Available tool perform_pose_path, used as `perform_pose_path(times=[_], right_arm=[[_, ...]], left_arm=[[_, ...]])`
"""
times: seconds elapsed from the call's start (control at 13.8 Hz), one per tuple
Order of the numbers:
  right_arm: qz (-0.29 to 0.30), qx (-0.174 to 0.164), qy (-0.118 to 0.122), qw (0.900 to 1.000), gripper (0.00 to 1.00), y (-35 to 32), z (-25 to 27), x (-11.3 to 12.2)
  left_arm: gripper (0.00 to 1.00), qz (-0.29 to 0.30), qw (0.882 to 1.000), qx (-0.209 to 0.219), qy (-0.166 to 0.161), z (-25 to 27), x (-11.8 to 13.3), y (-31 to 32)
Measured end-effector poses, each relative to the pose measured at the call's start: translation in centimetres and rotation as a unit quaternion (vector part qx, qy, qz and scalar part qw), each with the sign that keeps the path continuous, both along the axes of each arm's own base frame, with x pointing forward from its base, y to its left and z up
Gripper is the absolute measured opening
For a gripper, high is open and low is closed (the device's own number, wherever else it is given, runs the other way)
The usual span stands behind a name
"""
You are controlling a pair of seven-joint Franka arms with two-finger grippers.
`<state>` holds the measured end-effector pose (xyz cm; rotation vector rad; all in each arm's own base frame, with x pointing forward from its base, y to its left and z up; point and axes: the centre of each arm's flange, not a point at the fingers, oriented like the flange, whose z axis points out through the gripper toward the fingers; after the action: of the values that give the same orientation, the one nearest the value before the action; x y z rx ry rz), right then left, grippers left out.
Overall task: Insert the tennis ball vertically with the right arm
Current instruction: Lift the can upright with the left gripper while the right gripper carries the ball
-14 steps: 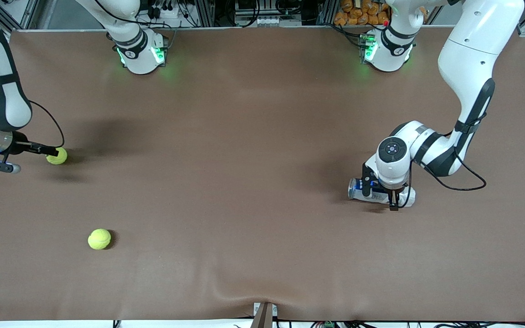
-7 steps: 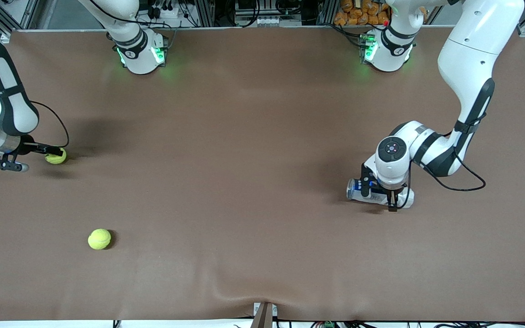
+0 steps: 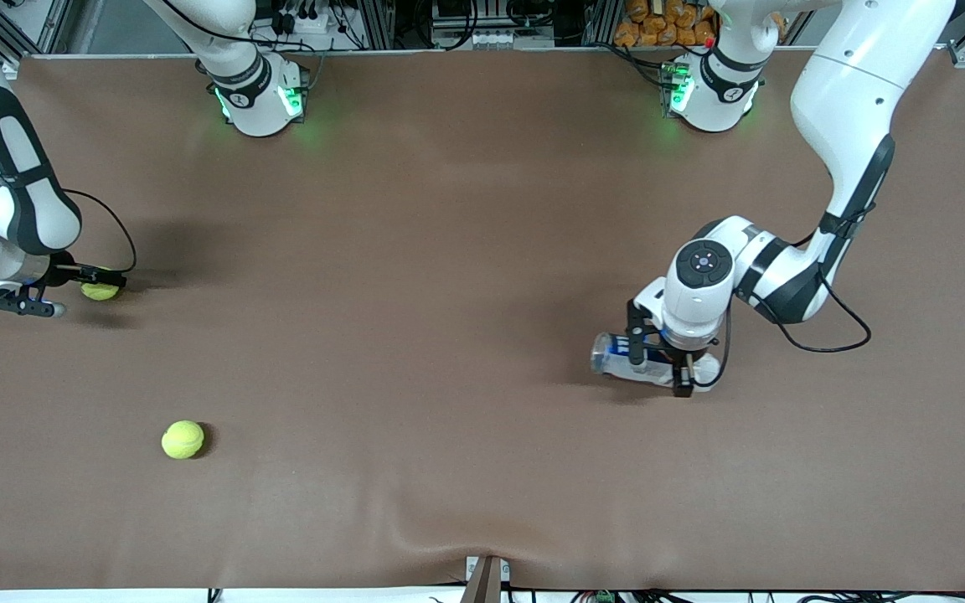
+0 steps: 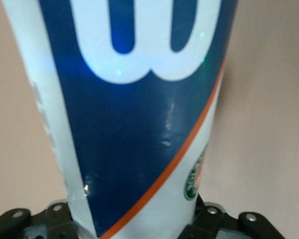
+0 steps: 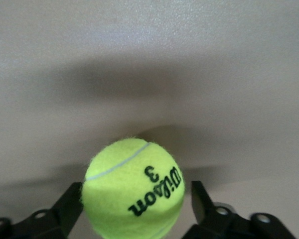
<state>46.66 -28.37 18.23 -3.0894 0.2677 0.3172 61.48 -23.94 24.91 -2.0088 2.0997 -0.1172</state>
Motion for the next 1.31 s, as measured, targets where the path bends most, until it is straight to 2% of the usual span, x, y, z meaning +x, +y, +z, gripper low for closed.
perform_pose_path(times=[0.07, 0.15, 0.29, 0.44, 0.65, 0.8, 1.09, 1.31], right_arm=[[0.0, 0.0, -0.001, 1.0, 0.92, 0.0, 0.0, 0.0], [0.0, -0.001, -0.003, 1.0, 0.86, -0.1, 0.1, 0.1], [0.001, -0.004, -0.009, 1.0, 0.67, -0.2, 0.5, 0.5], [0.006, -0.011, -0.023, 1.0, 0.67, -0.5, 1.5, 1.6], [0.046, -0.023, -0.056, 0.997, 0.67, -1.4, 4.7, 4.0], [0.072, -0.024, -0.063, 0.995, 0.67, -1.8, 7.5, 5.5], [0.099, 0.005, -0.015, 0.995, 0.67, 0.0, 13.8, 8.6], [0.103, 0.028, 0.015, 0.994, 0.67, 2.4, 16.3, 10.0]], left_arm=[[0.78, 0.012, 1.0, -0.025, -0.006, 1.5, 0.5, -1.6], [0.78, 0.026, 0.998, -0.051, -0.01, 3.0, 0.8, -3.2], [0.78, 0.06, 0.992, -0.109, -0.021, 4.9, 1.0, -7.0], [0.78, 0.092, 0.981, -0.165, -0.033, 5.4, 0.4, -11.3], [0.77, 0.125, 0.958, -0.252, -0.052, 4.7, -0.7, -16.2], [0.77, 0.131, 0.945, -0.295, -0.057, 4.1, -1.5, -18.4], [0.76, 0.125, 0.925, -0.353, -0.063, 3.9, -3.3, -21.7], [0.76, 0.11, 0.908, -0.398, -0.072, 4.3, -4.9, -23.9]])
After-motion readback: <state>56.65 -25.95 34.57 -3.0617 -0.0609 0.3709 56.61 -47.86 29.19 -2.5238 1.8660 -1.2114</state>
